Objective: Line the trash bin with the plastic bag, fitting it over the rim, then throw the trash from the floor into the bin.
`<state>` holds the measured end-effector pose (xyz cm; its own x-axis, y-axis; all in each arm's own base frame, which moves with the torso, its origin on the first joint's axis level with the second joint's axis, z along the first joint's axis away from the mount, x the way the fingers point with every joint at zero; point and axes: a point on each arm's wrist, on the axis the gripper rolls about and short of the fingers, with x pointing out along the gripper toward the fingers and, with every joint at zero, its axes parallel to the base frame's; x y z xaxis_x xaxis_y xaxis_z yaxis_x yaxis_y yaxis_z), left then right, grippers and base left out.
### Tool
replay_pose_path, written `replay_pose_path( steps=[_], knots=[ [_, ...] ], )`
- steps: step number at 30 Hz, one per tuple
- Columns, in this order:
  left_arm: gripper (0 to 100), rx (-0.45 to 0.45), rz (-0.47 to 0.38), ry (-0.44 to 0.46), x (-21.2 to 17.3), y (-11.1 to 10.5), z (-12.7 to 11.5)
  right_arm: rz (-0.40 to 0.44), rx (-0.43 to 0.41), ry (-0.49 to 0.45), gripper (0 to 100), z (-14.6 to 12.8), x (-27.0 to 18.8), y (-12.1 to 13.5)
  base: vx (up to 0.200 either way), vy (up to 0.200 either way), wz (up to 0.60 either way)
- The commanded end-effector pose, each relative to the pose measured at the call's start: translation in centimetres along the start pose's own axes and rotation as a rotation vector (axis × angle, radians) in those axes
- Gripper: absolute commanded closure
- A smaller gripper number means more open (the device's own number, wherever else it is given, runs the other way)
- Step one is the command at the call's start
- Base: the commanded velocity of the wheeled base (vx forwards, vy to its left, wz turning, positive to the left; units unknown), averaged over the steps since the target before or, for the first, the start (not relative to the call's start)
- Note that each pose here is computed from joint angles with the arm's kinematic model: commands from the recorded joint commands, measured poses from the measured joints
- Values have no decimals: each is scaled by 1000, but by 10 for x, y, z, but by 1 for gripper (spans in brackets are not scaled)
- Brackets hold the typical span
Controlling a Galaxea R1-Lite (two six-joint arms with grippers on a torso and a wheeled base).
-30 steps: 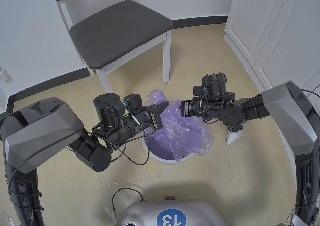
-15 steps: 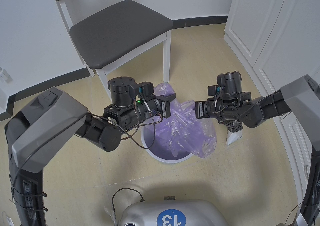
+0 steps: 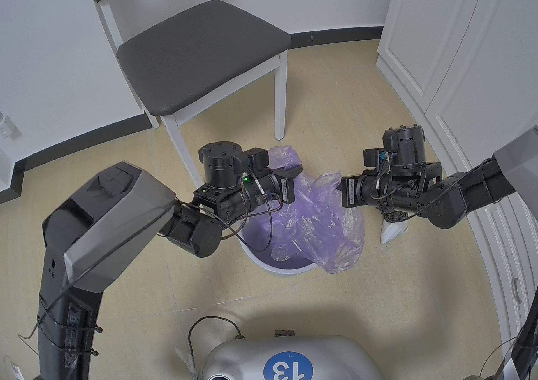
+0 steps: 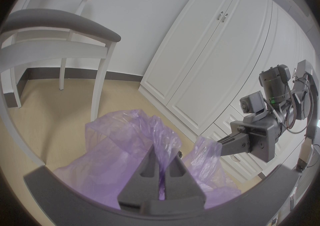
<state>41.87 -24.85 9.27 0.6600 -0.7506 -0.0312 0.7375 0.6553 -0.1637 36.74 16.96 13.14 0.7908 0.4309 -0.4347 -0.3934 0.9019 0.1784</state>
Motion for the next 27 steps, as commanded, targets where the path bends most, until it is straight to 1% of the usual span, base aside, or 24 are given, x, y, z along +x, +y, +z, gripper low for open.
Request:
replay_pose_path(
  steps=[1,2,4,6,8,11,12,14,16,19,21,22,24,26,27],
  knots=[
    [100,-25,3,24,3,6,-35,-9,1,-7,100,2,-3,0,0,0,0],
    [100,-38,3,18,4,8,-42,-9,3,-9,100,2,-4,0,0,0,0],
    [100,-63,2,11,5,9,-49,-13,3,-13,100,3,-4,0,0,0,0],
    [100,-78,2,3,5,10,-52,-12,3,-14,100,4,-5,0,0,0,0],
    [100,-82,1,2,5,11,-54,-12,3,-16,100,4,-5,0,0,0,0],
    [100,-86,11,13,1,15,-63,-15,2,-18,100,4,-2,5,0,0,0],
    [100,-87,16,14,-3,18,-68,-26,1,-19,100,3,-1,8,0,0,0],
    [100,-83,29,-2,-10,26,-69,-34,0,-29,100,4,0,8,0,0,0],
    [100,-82,38,-10,-19,32,-66,-35,-2,-23,100,2,2,9,0,0,0],
    [100,-73,46,-9,-41,35,-48,-38,-11,-17,100,3,7,9,0,0,0],
    [100,-68,45,13,-59,35,-38,-43,-23,1,100,1,12,8,0,0,0],
    [100,-54,51,19,-66,36,-34,-46,-43,12,100,1,14,7,0,0,0],
    [100,-3,75,20,-83,40,-22,-53,-111,27,100,3,19,3,0,0,0],
    [100,20,92,35,-97,44,-13,-59,-141,33,100,7,25,1,0,0,0],
    [100,19,94,39,-99,44,-11,-59,-142,35,100,8,25,1,0,0,0]
  ],
)
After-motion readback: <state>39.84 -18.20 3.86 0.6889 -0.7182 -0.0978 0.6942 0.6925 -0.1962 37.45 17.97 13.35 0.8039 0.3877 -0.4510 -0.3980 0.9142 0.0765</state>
